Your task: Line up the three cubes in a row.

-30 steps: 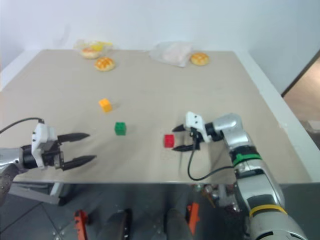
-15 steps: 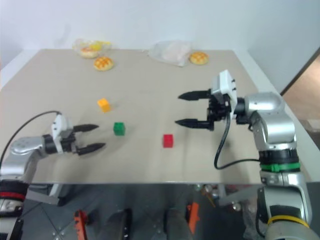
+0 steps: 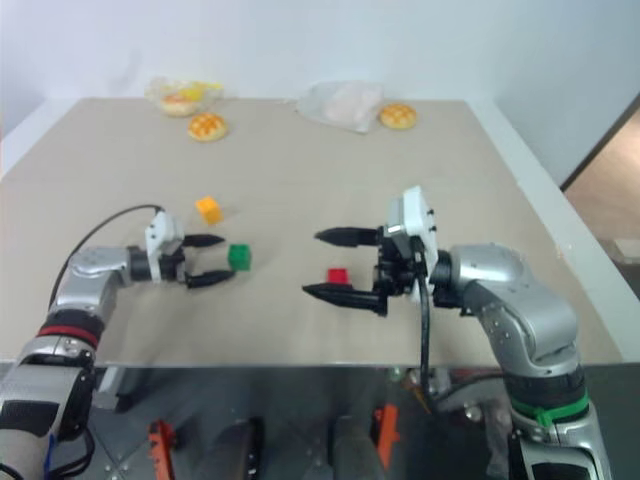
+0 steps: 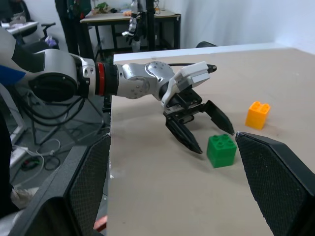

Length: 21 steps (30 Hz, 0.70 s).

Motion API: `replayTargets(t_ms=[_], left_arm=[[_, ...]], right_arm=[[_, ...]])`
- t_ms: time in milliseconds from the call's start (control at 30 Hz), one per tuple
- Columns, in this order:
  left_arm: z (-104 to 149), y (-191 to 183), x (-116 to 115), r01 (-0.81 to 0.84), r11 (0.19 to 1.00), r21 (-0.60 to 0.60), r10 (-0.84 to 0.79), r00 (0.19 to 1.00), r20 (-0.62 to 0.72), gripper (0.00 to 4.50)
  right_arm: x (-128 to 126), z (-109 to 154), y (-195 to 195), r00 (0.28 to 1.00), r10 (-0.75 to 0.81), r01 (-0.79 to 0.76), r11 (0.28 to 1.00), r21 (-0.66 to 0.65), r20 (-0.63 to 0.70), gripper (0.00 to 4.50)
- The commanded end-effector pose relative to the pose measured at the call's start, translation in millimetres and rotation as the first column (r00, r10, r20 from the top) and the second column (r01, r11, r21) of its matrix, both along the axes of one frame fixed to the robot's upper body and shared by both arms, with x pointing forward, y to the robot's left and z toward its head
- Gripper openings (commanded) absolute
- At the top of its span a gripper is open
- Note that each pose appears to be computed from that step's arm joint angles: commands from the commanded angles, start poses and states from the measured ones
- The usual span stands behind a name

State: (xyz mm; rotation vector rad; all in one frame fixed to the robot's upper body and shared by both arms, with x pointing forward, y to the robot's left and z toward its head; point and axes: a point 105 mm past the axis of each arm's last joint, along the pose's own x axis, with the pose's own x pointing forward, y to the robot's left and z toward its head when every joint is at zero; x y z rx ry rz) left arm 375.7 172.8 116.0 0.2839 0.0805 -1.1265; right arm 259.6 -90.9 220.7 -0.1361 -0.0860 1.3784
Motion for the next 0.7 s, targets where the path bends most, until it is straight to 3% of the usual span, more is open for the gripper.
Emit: replayTargets(t_ms=[33,333,500,700], left_arm=[[9.4,-6.7,3.7,0.035,0.999,0.004,-0.035,0.999,0.034,4.24],[8.4,-14.5,3.1,0.075,0.997,-0.001,-0.075,0.997,0.024,1.36],[13.5,-17.3,-2.0,0.136,0.99,0.04,-0.138,0.989,0.049,1.28],[26.3,-56.0,-17.7,0.319,0.947,0.033,-0.321,0.942,0.098,1.28]], right_arm=[[-5.9,7.1,0.7,0.999,-0.013,0.013,1.0,0.025,0.03,4.25],[-0.1,4.9,-3.0,0.998,-0.06,0.059,0.998,0.023,0.026,4.27],[3.4,2.5,-5.9,0.997,-0.079,0.078,0.997,0.013,0.025,4.27],[8.4,2.6,-12.9,0.994,-0.102,0.102,0.995,0.0,0.036,4.27]])
